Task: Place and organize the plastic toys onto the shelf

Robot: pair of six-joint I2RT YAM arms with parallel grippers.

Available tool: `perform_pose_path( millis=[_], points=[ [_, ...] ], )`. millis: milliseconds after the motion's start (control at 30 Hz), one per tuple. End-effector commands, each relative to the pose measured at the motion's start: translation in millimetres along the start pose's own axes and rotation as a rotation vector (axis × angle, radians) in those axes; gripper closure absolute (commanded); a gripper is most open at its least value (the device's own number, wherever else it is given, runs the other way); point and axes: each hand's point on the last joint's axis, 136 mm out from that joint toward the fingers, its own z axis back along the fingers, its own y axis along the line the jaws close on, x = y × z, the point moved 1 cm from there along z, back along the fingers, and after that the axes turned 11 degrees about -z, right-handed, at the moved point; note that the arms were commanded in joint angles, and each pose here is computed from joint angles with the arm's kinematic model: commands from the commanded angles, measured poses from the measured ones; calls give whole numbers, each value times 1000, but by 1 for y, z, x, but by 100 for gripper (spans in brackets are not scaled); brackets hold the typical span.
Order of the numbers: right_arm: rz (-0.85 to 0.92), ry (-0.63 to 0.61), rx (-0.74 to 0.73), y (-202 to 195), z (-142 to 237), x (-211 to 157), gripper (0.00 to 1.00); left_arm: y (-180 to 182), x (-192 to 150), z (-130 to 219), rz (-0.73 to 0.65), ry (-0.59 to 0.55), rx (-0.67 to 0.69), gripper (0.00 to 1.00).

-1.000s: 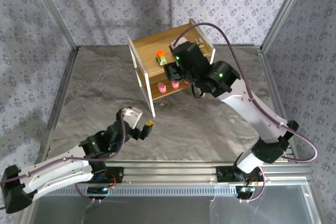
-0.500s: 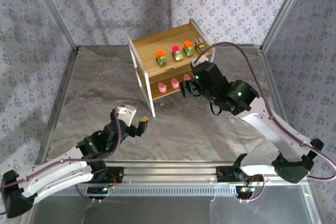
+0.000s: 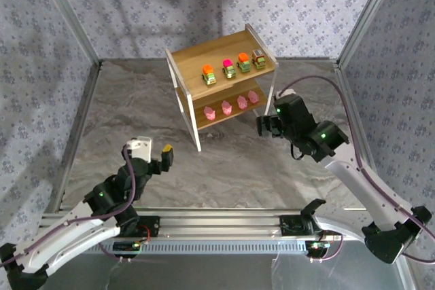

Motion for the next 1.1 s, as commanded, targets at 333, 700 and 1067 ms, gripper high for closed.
perform_pose_path(
  millis=[333, 700, 1067],
  points=[
    [-199, -50, -112, -65, -20, -7, 0, 3, 33, -20, -140, -26, 109, 0],
    [-272, -179, -241, -98, -22, -10, 0, 36, 29, -73, -163, 33, 154, 0],
    [-204, -279, -238, -105, -39, -25, 0, 83, -18, -128, -115, 118, 208, 0]
  ],
)
